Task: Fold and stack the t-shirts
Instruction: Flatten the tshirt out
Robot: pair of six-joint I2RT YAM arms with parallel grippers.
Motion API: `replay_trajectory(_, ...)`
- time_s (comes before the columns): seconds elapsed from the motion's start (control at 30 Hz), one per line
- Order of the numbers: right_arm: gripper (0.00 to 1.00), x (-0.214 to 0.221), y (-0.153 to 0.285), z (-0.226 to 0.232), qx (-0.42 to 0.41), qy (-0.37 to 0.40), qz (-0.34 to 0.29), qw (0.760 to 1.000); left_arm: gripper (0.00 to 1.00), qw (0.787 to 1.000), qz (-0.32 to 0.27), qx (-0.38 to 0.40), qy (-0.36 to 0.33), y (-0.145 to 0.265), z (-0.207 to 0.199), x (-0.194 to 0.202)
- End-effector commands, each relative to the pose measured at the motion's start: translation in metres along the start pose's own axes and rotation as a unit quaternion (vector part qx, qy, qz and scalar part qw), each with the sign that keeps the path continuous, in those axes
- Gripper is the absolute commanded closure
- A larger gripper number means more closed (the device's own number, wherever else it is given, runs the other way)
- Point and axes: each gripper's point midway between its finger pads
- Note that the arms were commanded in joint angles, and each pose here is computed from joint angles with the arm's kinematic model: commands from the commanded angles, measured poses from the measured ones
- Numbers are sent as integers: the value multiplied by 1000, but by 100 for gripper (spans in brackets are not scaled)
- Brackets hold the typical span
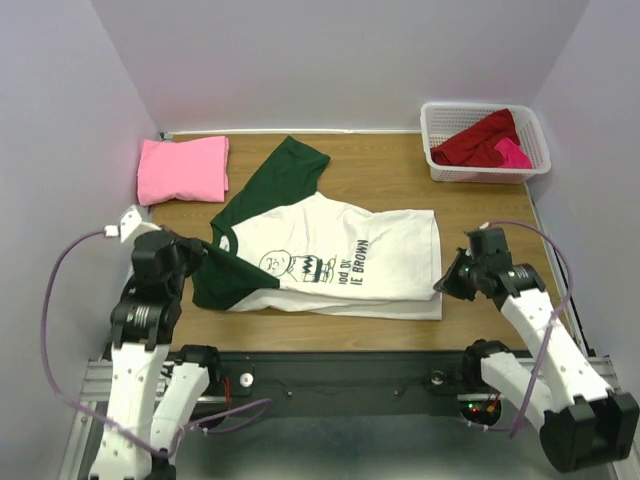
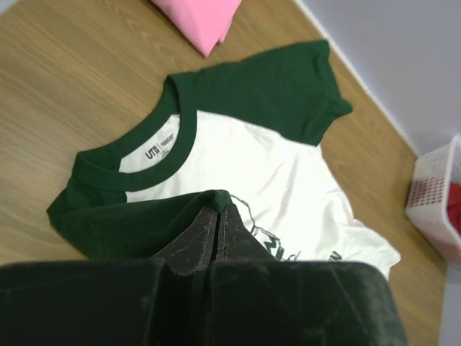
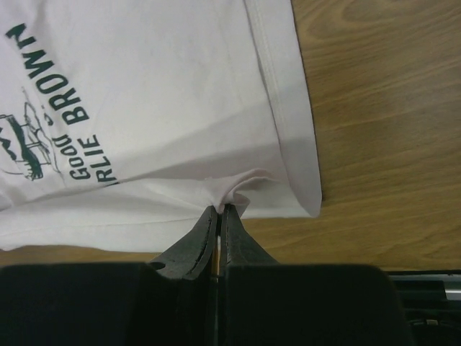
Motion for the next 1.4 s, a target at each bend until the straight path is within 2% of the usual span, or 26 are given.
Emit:
replay_trajectory(0.0,99,-9,-30,10,-2,-12,13,1000,100,996,80,17,-40,-51,-13,38)
replay_trajectory(0.3,99,-20,-77,8,34,8,43,998,100,972,220,-31,-78,-120,8,114)
replay_trajectory(0.4,99,-20,-96,5,50,15,65,996,100,965,248,-42,-75,-138,15,133)
replay_trajectory(0.67,99,-57,-149,18,75,38,56,995,100,951,294,-59,-74,-198,12,159)
replay_trajectory(0.77,99,-82,-172,26,86,49,41,994,100,953,288,-62,-67,-225,4,148)
replay_trajectory(0.87,99,-118,-191,47,74,56,20,996,100,960,267,-56,-59,-251,-13,119)
replay_trajectory(1.0,99,-175,-181,92,30,69,-39,996,100,971,228,-30,-61,-266,-49,70)
replay_trajectory(1.03,99,-195,-167,108,14,74,-67,995,100,974,217,-37,-56,-266,-47,53)
replay_trajectory(1.07,99,-203,-159,114,5,75,-78,994,100,980,192,-20,-53,-262,-64,29)
replay_trajectory(1.13,99,-217,-136,127,-11,83,-101,991,100,984,174,-9,-49,-249,-76,8)
replay_trajectory(1.23,99,-227,-86,135,-29,94,-141,985,100,991,125,10,-39,-207,-91,-30)
replay_trajectory(1.3,99,-215,-69,124,-24,102,-144,984,100,996,83,23,-31,-165,-95,-50)
replay_trajectory(1.33,99,-215,-42,124,-34,103,-168,980,100,998,62,14,-20,-151,-90,-57)
replay_trajectory(1.37,99,-197,-40,112,-29,102,-156,982,100,999,34,13,-12,-122,-81,-63)
Point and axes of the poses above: each gripper's point midway between its finger pads, its own y axis back along the fingers, its own z axis along the line the jaws close on, x = y × z, and after that the axes turned 1 degree about y, right-handed
